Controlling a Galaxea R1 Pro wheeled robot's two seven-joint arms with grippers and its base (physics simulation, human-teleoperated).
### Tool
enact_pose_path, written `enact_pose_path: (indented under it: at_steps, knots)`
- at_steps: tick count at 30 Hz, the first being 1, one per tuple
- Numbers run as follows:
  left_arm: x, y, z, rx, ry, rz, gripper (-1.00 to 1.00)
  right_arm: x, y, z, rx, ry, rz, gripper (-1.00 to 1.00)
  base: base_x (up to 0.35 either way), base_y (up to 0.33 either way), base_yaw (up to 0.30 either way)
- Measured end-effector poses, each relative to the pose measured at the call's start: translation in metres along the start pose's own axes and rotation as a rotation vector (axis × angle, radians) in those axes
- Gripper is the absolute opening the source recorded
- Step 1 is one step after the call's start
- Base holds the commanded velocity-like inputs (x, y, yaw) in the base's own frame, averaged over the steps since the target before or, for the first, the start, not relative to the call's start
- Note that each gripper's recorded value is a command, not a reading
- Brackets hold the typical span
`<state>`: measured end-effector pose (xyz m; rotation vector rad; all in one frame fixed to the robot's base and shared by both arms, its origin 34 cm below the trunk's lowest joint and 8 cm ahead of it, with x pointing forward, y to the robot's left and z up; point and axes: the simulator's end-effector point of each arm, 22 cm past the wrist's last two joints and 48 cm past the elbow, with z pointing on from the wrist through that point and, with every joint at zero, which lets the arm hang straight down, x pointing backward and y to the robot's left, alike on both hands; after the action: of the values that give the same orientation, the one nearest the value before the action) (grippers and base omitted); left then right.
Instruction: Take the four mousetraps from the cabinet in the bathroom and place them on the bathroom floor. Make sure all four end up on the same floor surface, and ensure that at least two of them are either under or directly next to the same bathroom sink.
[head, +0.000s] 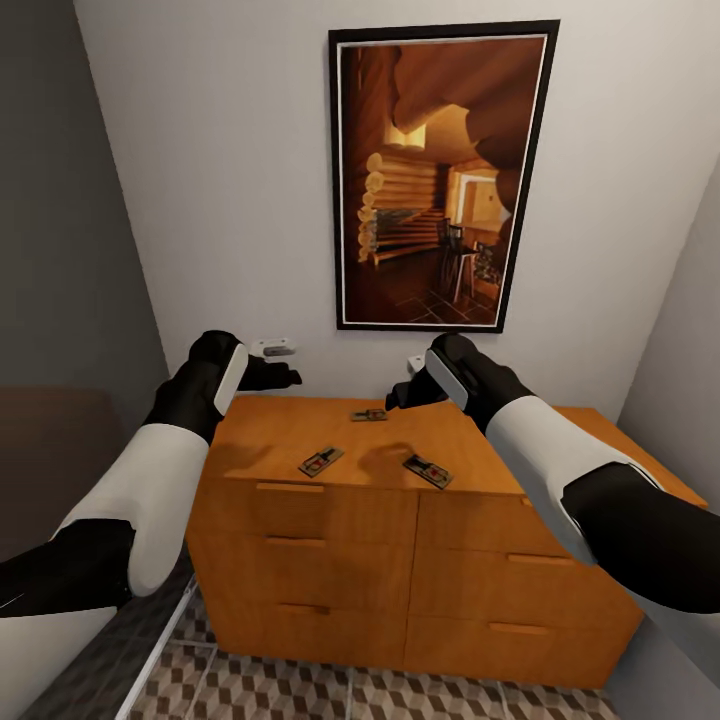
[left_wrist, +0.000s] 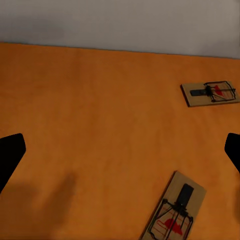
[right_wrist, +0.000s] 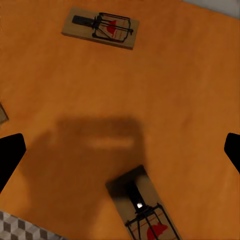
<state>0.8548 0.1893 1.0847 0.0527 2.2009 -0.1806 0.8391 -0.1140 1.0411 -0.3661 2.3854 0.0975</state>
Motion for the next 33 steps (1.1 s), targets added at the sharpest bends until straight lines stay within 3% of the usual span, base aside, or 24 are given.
enact_pose_path:
  at_steps: [9,23,33]
  knots:
    - [0.0006,-0.0001,0.0007,0.000,0.002,0.000,1.00,0.0022,-0.0018,0.0016,0.003,0.006,0.001,1.00,-0.159,-0.073,0.003]
    - [0.0000,-0.0001,0.0001,0.000,0.000,0.000,1.00,0.0026,-0.0022,0.0015,0.004,0.007,0.003,1.00,-0.027,-0.012,0.001]
    - [0.0000,-0.0002,0.0000,0.001,0.000,0.000,1.00,0.0030,-0.0024,0.0018,0.004,0.008,0.003,1.00,-0.001,-0.001,0.147]
